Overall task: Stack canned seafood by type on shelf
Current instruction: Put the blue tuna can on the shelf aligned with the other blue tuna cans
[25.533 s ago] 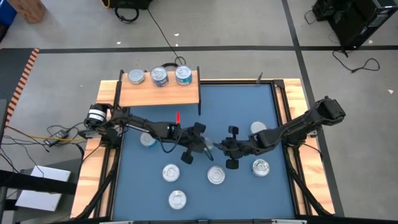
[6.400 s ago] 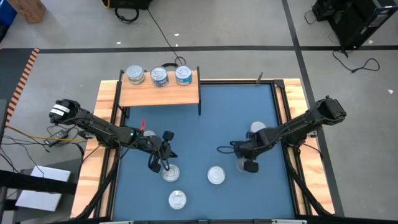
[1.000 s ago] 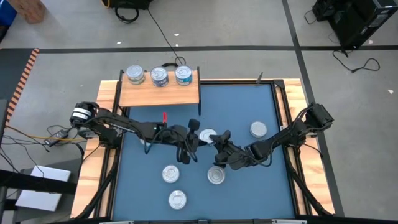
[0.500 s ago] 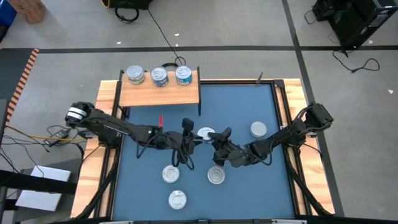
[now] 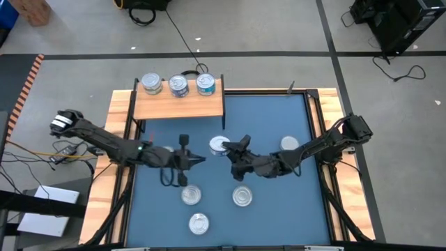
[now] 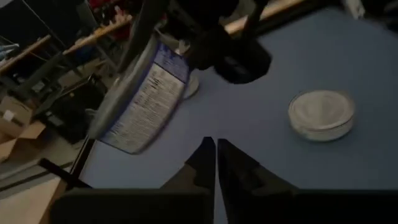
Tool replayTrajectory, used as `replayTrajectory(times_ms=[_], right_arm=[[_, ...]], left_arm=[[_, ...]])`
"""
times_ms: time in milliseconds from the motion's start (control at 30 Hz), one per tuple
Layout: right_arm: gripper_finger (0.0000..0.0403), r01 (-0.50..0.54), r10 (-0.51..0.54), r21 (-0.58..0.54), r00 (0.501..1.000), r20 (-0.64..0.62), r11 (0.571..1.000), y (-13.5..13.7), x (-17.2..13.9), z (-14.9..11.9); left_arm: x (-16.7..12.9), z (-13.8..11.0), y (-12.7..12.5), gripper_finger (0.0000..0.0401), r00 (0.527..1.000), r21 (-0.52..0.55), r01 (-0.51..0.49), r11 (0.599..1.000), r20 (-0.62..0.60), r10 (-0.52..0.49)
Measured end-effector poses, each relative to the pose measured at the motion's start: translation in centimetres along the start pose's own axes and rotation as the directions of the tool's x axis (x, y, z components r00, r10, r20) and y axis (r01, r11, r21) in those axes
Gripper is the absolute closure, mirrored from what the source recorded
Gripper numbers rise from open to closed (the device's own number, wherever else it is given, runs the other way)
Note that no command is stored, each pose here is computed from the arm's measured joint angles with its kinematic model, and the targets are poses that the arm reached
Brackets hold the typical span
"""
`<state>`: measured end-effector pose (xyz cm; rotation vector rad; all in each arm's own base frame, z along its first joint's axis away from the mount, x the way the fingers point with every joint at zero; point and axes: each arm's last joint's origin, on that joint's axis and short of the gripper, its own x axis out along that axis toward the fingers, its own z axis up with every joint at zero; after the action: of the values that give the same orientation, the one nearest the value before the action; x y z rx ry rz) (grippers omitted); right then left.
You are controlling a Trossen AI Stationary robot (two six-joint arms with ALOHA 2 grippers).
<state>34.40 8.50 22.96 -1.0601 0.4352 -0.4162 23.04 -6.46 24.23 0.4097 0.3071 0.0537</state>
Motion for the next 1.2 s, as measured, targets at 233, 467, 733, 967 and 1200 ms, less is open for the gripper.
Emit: replayTrajectory(times_ms=[233, 467, 733, 967, 1200], right_arm=[[0.0259, -0.02, 0.021, -0.058, 1.0, 0.009, 0.998, -3.7, 2.4, 1.1], [0.0259, -0.019, 0.02, -0.121, 1.0, 0.004, 0.992, -5.7, 5.9, 2.2], [0.0259, -0.022, 0.014, -0.186, 0.999, -0.044, 0.982, -5.6, 11.7, 3.6], [0.0259, -0.017, 0.002, -0.181, 0.996, -0.084, 0.983, -6.1, 15.8, 4.3], [0.0259, -0.05, 0.023, -0.225, 0.993, -0.12, 0.973, -4.8, 19.3, 3.7]], left_arm=[[-2.9, -1.5, 0.0, 0.0397, 0.996, -0.117, 0.033, 0.993, 0.091, -0.022], [-4.4, -2.2, 0.0, 0.0398, 0.973, -0.167, 0.171, 0.971, 0.181, -0.14], [-6.1, -1.4, 0.1, 0.0398, 0.939, -0.149, 0.263, 0.953, 0.268, -0.217], [-8.5, -0.8, 0.7, 0.0399, 0.911, -0.132, 0.281, 0.95, 0.348, -0.221], [-10.6, -0.8, 2.5, 0.0399, 0.926, -0.195, 0.131, 0.972, 0.375, -0.05]])
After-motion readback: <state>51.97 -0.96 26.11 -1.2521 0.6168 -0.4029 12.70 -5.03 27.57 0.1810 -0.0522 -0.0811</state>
